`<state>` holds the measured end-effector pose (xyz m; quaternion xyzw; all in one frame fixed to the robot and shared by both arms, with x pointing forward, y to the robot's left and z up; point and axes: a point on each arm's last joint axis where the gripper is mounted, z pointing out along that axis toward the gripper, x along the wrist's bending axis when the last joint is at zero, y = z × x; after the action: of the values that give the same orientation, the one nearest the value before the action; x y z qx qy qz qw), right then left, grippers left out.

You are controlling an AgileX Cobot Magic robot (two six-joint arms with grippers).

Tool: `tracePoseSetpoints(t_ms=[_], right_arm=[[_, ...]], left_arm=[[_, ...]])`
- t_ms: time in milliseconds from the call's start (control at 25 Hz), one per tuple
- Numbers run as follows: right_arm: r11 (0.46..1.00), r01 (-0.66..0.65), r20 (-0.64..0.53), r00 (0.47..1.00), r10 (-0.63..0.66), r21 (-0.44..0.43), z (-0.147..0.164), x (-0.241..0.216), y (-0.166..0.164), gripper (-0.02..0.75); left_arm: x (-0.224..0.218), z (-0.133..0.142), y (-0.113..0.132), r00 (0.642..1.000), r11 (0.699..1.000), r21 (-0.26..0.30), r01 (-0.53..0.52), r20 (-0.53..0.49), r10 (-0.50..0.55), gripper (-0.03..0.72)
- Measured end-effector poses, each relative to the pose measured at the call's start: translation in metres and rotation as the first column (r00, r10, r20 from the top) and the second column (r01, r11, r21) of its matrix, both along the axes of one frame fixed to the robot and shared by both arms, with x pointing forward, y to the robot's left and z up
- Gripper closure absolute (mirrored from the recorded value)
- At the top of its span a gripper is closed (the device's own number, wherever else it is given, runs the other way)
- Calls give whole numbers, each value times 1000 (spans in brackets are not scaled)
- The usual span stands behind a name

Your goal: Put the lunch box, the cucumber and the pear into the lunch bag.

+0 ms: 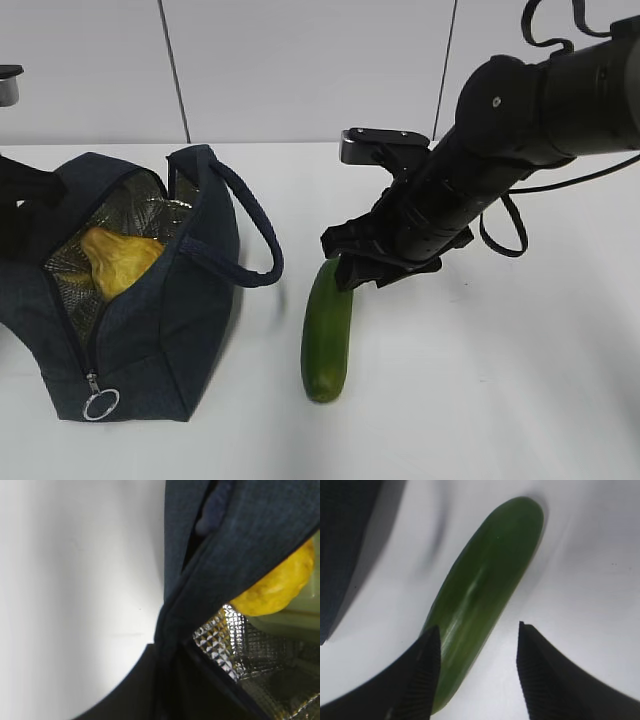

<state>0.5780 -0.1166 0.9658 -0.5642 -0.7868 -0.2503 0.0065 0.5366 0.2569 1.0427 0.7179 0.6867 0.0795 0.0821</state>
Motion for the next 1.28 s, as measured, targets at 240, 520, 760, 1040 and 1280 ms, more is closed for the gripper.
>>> tracePoseSetpoints(t_ms=[240,520,760,1040,1280], right_arm=[[1000,-10,-55,998,9,-11,-21,8,10,342],[1000,-10,-102,995,7,-26,-29,18,21,290],[998,15,-106,994,-22,-65,-22,23,27,260],[985,78,-134,986,-99,-154,-15,28,39,256],[977,93,-183,975,-129,-192,-25,26,50,253]], left_arm=[[0,0,-1,1000,1000,-16,-5,-3,5,687],[-1,0,-4,1000,999,-46,-14,-8,14,687],[-1,0,-4,1000,999,-52,-16,-8,15,687],[0,0,-5,1000,998,-59,-17,-6,17,687],[-1,0,-6,1000,997,-73,-22,-7,21,687]])
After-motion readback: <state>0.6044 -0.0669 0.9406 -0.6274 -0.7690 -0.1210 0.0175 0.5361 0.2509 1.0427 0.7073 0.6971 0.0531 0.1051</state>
